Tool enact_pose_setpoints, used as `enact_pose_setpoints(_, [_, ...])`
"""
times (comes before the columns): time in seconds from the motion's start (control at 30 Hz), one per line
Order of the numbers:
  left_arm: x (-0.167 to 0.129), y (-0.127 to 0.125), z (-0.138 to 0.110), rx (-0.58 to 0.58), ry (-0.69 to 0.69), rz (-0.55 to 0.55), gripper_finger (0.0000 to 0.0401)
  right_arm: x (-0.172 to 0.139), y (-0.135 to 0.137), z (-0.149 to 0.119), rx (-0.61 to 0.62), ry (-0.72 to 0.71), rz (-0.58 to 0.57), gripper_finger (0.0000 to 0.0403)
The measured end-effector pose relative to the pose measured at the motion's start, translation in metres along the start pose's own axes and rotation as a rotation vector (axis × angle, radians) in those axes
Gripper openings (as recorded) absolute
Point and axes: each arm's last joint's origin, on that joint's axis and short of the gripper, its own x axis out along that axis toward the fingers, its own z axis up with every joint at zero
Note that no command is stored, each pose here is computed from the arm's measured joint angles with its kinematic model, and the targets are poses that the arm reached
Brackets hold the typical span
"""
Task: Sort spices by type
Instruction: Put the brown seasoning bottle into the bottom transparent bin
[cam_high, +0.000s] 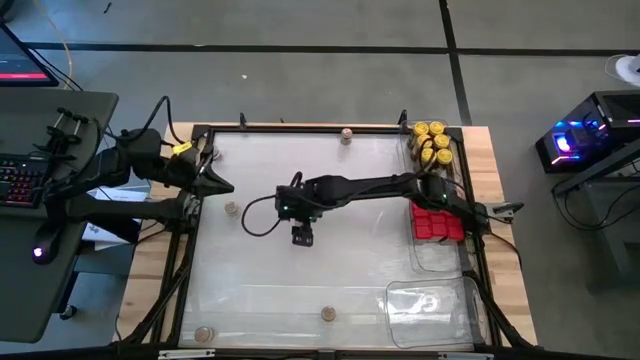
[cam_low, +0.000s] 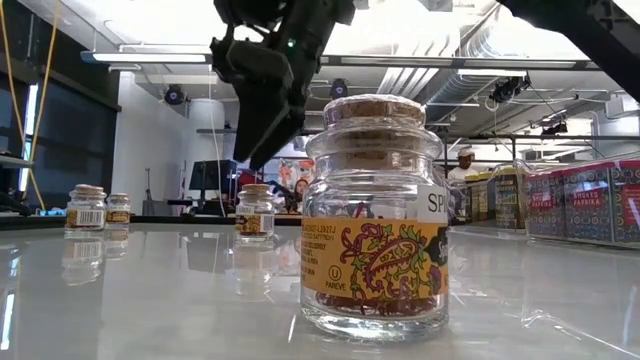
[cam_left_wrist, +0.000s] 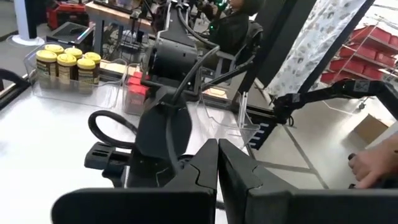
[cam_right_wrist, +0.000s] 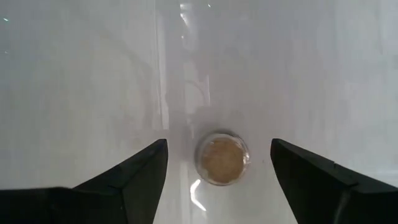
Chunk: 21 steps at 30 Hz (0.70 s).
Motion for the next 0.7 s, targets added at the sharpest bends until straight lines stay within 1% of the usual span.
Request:
enact_pose_setpoints(0.2, [0.0,0.0,-0.001,0.018,0.006,0.002,0.0,0.01,-0.004,-0.002,0.02,0.027,0.014,0.0282])
enact_pose_setpoints(0.37, [0.0,0.0,-0.001,0.024,0.008,0.003,0.0,0.028,-0.003,-0.006,0.026,0.062,0.042,0.0282])
enact_pose_setpoints(0.63, [0.0,0.0,-0.002,0.057,0.016,0.004,0.0,0.038,-0.003,-0.007,0.017,0.067,0.051,0.0281])
enact_pose_setpoints(0.7, [0.0,0.0,-0.002,0.061,0.018,0.004,0.0,0.039,-0.004,-0.008,0.023,0.083,0.05,0.0276])
